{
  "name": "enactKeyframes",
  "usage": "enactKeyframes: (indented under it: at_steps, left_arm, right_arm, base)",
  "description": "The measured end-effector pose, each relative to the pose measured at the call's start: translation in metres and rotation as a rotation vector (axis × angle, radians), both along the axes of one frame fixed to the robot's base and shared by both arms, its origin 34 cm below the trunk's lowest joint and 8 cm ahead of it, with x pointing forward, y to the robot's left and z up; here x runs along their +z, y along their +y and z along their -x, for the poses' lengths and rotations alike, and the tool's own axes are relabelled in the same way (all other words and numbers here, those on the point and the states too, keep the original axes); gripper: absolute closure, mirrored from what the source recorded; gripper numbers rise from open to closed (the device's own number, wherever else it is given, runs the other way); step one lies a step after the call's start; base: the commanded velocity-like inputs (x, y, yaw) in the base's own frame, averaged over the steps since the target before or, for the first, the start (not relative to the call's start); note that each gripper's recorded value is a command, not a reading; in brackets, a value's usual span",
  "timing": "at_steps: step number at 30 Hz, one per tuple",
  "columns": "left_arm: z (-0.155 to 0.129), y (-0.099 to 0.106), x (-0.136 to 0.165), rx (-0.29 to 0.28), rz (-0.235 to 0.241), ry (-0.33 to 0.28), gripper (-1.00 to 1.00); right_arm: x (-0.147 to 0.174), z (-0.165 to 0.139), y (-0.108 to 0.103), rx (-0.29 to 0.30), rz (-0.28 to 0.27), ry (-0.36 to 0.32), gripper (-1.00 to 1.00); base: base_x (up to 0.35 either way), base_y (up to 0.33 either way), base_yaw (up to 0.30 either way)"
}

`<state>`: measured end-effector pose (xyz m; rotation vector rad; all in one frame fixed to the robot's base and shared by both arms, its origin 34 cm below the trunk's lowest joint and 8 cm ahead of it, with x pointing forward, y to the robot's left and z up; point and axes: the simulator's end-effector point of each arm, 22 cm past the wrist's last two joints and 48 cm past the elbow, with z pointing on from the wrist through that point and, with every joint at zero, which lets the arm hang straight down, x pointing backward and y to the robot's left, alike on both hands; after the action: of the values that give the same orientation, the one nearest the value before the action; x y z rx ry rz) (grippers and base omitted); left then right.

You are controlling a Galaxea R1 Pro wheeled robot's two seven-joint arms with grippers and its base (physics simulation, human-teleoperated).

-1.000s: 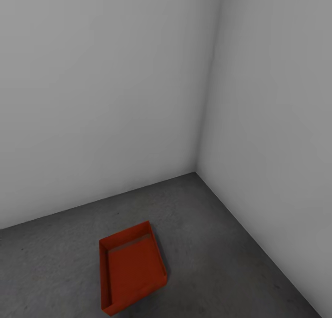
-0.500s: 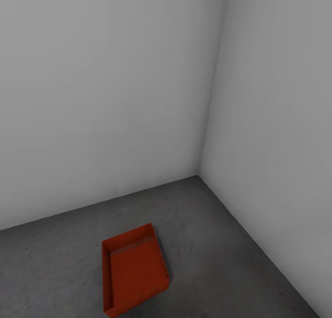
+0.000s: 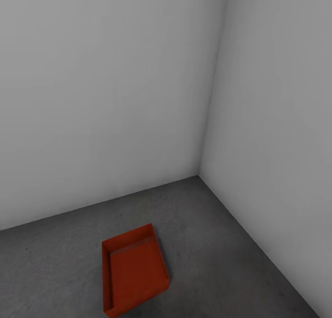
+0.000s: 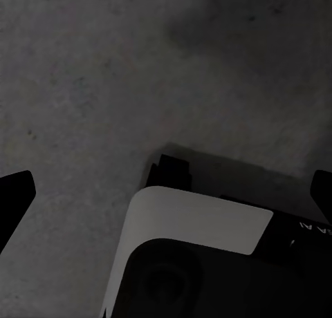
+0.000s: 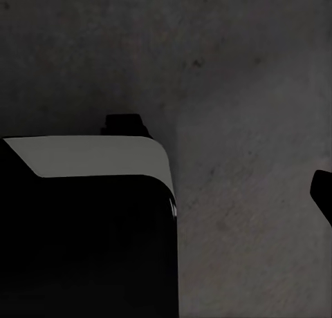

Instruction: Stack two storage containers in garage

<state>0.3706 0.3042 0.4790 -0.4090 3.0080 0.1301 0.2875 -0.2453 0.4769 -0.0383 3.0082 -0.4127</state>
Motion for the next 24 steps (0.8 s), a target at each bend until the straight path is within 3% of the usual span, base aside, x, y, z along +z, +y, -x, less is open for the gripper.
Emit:
enactKeyframes:
  at_steps: [24]
  left_arm:
    - [-0.0052, 0.0001, 0.0032, 0.000, 0.000, -0.014, -1.00]
  right_arm:
    - [0.0022, -0.0064, -0.0019, -0.007, 0.002, -0.021, -1.00]
  base:
    - [0.000, 0.000, 0.019]
